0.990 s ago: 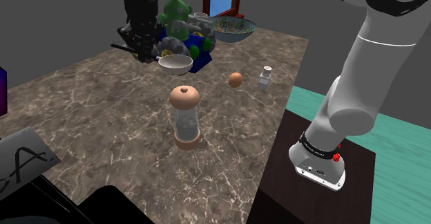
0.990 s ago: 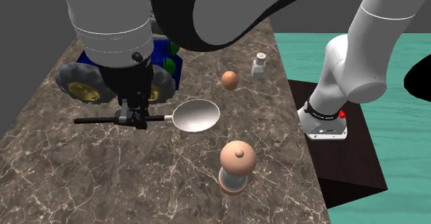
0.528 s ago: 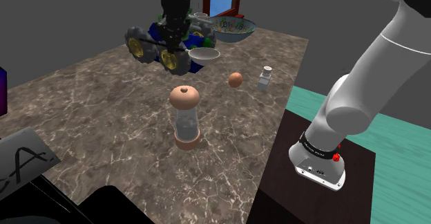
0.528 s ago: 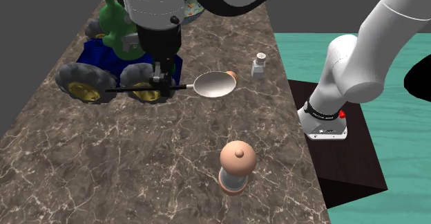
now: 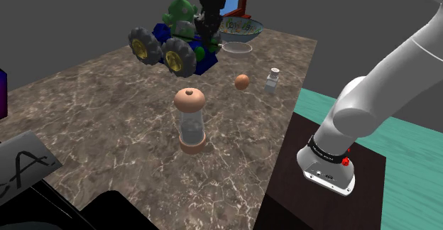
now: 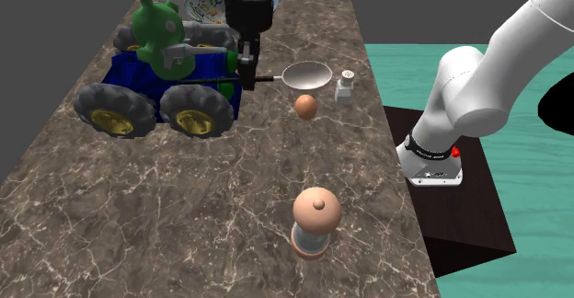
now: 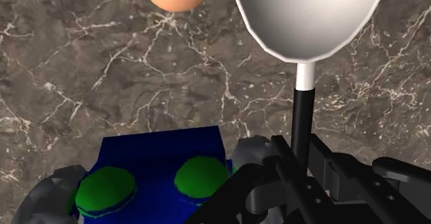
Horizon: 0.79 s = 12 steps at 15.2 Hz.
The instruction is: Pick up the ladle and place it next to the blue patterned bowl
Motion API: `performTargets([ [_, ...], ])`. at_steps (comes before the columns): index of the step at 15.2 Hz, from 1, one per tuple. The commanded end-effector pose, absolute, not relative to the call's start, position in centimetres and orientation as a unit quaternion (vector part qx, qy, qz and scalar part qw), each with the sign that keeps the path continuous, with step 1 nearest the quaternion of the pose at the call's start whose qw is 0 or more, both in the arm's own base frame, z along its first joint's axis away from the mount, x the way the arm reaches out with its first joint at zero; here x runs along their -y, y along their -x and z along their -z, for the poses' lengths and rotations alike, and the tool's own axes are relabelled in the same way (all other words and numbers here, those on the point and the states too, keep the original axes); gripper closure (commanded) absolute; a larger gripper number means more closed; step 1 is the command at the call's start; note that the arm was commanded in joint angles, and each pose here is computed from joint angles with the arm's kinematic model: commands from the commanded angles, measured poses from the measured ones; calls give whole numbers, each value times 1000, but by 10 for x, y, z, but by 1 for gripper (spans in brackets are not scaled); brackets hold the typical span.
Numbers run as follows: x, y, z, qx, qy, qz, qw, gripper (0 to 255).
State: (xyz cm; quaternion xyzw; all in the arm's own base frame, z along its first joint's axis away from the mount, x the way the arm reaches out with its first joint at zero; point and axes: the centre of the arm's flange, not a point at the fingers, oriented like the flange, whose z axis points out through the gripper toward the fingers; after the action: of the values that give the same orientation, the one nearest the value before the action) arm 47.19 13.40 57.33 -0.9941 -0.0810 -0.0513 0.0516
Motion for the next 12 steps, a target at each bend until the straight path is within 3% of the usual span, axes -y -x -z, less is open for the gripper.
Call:
performTargets([
  [1, -108, -466, -574, 82, 994, 51, 52, 255],
  [12, 33, -432, -574, 82, 994, 51, 52, 255],
])
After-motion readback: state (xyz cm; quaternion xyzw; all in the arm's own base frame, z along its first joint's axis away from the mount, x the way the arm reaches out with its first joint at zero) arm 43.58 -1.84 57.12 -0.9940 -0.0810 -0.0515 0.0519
